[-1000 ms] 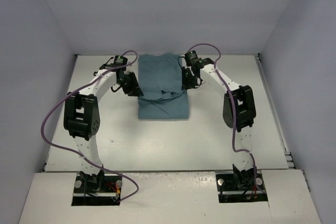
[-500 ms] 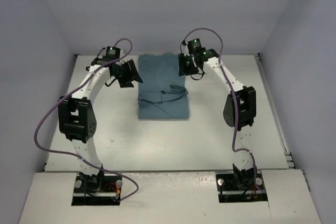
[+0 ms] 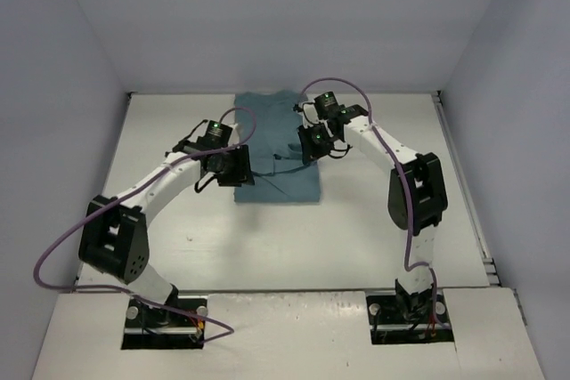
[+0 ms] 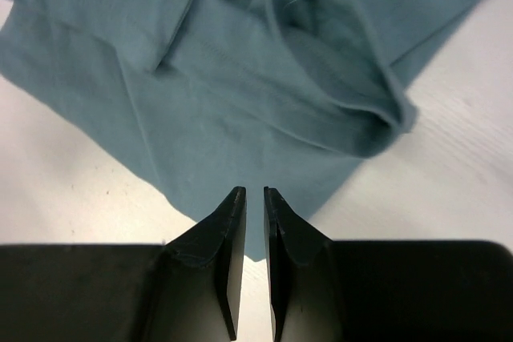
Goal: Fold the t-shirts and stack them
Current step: Fold the folded rectangular tshirt in 1/3 of the way
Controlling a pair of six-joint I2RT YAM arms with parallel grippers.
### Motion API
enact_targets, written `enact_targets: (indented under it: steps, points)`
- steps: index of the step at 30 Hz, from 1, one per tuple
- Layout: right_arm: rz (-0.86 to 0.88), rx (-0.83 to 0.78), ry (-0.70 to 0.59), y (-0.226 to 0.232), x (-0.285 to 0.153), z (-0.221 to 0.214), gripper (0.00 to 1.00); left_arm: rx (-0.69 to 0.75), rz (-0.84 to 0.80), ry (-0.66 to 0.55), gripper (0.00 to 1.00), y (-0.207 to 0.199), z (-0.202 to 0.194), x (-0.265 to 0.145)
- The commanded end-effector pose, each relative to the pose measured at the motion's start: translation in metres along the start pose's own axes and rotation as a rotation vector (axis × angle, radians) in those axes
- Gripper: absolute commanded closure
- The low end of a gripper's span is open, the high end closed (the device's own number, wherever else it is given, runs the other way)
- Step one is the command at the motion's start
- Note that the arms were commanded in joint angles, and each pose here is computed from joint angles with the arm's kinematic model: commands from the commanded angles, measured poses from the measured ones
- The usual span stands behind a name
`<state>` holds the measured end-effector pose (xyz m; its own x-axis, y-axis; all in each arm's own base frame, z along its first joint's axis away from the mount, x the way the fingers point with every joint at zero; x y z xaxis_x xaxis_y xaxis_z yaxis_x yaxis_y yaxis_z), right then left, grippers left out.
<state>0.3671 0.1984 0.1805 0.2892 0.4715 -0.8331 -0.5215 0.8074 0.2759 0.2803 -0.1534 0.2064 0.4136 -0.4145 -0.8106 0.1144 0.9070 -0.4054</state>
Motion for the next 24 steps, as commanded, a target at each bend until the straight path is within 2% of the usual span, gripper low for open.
enact_targets:
  steps: [1,7,15,20,24]
  points:
    - [0.110,-0.114,-0.031,0.017,0.009,0.005,0.87,0.027,0.007,-0.142,0.61,-0.007,0.016,0.019]
    - [0.118,-0.139,0.018,0.016,0.041,0.001,0.87,0.055,0.040,-0.124,0.64,-0.003,0.011,0.041]
    - [0.135,-0.164,0.046,0.010,0.060,0.001,0.87,0.044,0.079,-0.075,0.66,0.010,-0.013,0.054]
    - [0.054,-0.179,0.051,-0.001,0.069,0.004,0.87,0.035,0.089,-0.058,0.69,0.014,-0.028,0.060]
    - [-0.061,-0.181,0.002,-0.016,0.069,0.025,0.85,0.014,0.101,-0.041,0.72,0.021,-0.040,0.066]
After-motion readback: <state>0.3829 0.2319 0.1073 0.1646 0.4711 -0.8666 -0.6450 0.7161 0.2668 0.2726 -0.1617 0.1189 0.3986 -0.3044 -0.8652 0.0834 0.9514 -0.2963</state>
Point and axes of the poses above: each gripper's point midway between its finger pads, its own x axis out along the fingers, its own y axis along the line the jaws close on, z = x × y, the point moved 10 cm from there along -x, back along the fingers, and after that the axes turned 2 degrees about x, right-handed, at the moved point
